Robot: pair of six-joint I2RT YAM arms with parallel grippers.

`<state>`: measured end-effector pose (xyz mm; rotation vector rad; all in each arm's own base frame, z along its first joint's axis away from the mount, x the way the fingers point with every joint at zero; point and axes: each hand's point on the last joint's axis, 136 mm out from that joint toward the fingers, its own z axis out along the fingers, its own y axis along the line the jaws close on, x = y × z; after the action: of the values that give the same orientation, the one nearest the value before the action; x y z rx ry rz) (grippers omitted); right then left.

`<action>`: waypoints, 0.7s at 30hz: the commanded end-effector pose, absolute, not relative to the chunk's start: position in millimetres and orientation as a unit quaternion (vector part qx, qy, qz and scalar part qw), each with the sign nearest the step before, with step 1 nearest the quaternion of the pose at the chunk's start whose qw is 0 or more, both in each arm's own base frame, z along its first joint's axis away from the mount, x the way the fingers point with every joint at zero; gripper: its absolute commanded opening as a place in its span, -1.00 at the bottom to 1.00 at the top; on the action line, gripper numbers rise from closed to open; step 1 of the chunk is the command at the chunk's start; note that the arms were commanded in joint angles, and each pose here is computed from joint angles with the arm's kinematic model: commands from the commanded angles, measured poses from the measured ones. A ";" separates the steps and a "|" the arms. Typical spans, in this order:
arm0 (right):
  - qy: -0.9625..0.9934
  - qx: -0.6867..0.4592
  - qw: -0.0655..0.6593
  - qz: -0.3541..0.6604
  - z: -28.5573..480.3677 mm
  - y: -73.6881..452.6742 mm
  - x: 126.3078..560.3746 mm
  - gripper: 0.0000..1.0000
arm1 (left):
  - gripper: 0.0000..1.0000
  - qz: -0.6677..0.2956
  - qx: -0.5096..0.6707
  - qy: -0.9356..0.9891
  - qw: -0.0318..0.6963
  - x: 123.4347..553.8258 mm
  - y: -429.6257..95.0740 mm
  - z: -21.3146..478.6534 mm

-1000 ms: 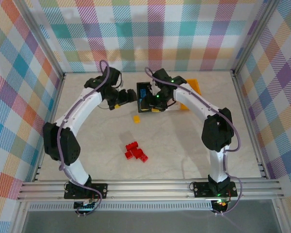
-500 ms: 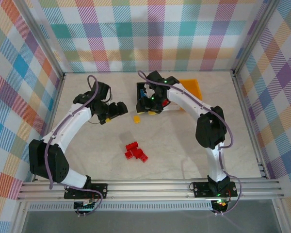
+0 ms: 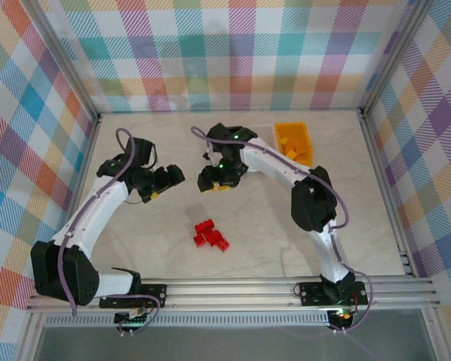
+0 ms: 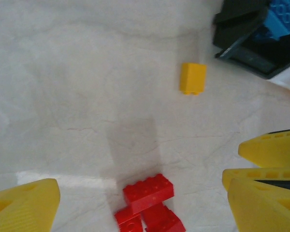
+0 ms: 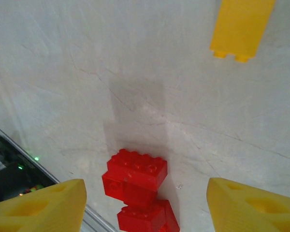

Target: Sort the legos into containers by color

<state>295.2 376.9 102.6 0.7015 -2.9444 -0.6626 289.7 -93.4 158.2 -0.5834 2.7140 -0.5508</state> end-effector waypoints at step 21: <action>-0.965 0.236 -0.041 -0.105 54.0 382.6 356.9 0.57 | 1.00 -0.202 -0.240 0.941 0.126 252.3 -76.0 143.6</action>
<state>352.5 386.9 50.2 0.7427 -3.1058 -0.3854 260.9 -78.4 144.5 -0.6950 2.7272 -0.5718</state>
